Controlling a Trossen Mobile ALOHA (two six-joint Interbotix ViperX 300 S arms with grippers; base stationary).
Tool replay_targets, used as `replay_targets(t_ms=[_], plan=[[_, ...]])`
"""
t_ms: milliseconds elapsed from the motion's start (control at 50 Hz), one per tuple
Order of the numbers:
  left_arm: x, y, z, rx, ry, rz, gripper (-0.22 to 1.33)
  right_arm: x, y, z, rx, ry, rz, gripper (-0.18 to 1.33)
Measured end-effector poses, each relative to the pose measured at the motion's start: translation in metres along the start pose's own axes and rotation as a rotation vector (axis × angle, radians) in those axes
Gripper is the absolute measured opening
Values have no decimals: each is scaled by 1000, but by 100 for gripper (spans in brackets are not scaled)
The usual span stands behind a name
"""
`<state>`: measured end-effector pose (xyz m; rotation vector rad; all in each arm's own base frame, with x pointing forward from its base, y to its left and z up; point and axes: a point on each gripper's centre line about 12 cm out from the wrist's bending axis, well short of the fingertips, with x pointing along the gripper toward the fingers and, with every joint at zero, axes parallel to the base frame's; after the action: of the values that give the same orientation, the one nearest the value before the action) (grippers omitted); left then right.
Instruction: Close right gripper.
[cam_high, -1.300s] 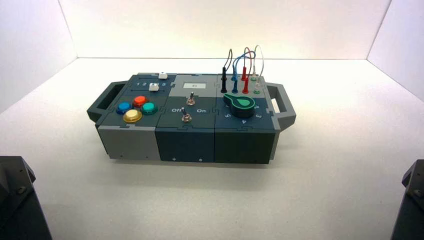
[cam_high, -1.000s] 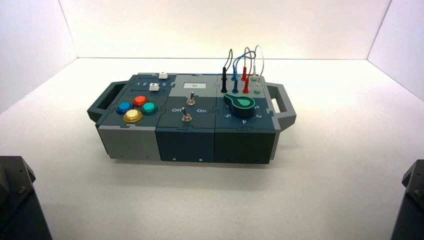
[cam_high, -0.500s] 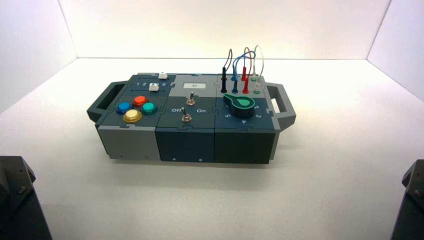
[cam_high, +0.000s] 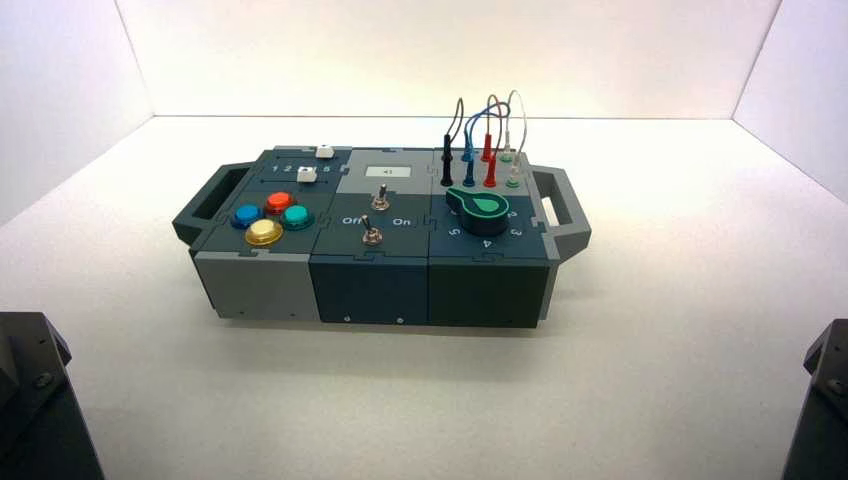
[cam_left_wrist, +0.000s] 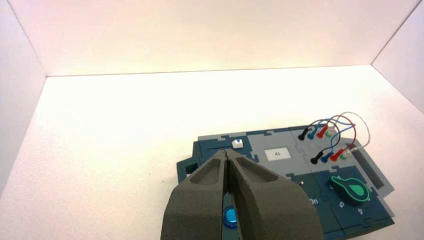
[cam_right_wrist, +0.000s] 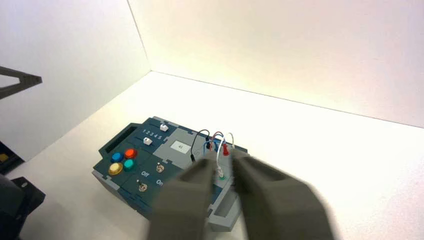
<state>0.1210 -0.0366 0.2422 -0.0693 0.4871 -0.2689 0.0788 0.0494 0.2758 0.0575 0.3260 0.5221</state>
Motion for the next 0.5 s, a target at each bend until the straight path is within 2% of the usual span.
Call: replay_targets(t_ms=[500], plan=[[0,0,0,-3,2,-1,-16,7,-1,-4,-4,55,-7,-14]])
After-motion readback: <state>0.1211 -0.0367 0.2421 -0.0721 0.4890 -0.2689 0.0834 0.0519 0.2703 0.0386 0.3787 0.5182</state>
